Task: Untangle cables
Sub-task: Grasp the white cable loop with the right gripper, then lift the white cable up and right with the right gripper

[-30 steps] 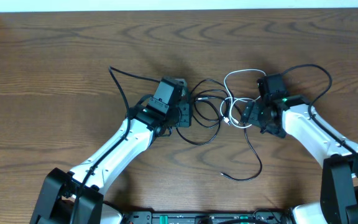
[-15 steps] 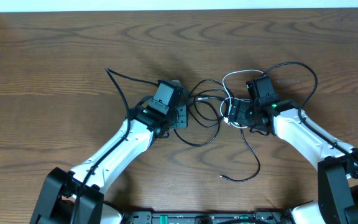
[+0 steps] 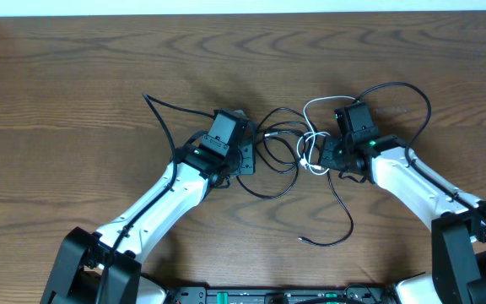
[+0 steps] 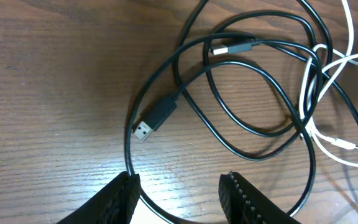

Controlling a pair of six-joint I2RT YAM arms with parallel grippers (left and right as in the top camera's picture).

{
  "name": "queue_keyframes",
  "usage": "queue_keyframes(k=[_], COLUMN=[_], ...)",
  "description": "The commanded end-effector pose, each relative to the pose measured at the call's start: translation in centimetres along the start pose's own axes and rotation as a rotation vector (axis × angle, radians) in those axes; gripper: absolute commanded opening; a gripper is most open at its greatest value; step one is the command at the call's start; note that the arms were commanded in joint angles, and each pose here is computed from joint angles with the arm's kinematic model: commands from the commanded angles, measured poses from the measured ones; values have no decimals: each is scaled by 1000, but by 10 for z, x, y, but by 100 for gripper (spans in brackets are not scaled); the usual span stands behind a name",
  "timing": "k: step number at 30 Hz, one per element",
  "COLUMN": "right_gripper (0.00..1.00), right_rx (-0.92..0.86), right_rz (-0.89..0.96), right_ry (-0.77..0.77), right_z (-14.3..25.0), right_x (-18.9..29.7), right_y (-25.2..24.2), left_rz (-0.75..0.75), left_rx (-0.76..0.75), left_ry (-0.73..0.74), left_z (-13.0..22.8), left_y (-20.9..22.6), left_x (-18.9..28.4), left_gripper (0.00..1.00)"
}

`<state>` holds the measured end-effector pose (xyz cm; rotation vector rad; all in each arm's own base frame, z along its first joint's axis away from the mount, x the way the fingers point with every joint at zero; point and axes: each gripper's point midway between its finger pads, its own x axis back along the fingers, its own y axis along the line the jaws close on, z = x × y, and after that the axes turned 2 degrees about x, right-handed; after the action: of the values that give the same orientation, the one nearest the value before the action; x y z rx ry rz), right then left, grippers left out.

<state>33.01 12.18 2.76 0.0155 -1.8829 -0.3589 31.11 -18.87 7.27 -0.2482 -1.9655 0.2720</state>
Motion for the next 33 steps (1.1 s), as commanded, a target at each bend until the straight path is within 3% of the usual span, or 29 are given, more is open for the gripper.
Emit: queue_keyframes(k=[1,10,19,27,33], right_gripper=[1,1,1,1,1], right_rx=[54,128,153,149,138], right_rz=[-34,48,141,137,170], right_ry=[-76,-213,-390,-414,-237], right_z=[-32,-112,-149,-144,-102], right_x=[22,136,264,304,291], right_y=[23,51,53,51,41], left_rz=[10,10,14,21,17], left_rx=[2,2,1,1,0], left_ry=[6,6,-2,-13,-19], left_z=[3,3,3,0,-1], left_y=[-1,-1,0,-2,-2], left_x=[2,1,-1,-1,-1], left_gripper=[47,47,47,47,47])
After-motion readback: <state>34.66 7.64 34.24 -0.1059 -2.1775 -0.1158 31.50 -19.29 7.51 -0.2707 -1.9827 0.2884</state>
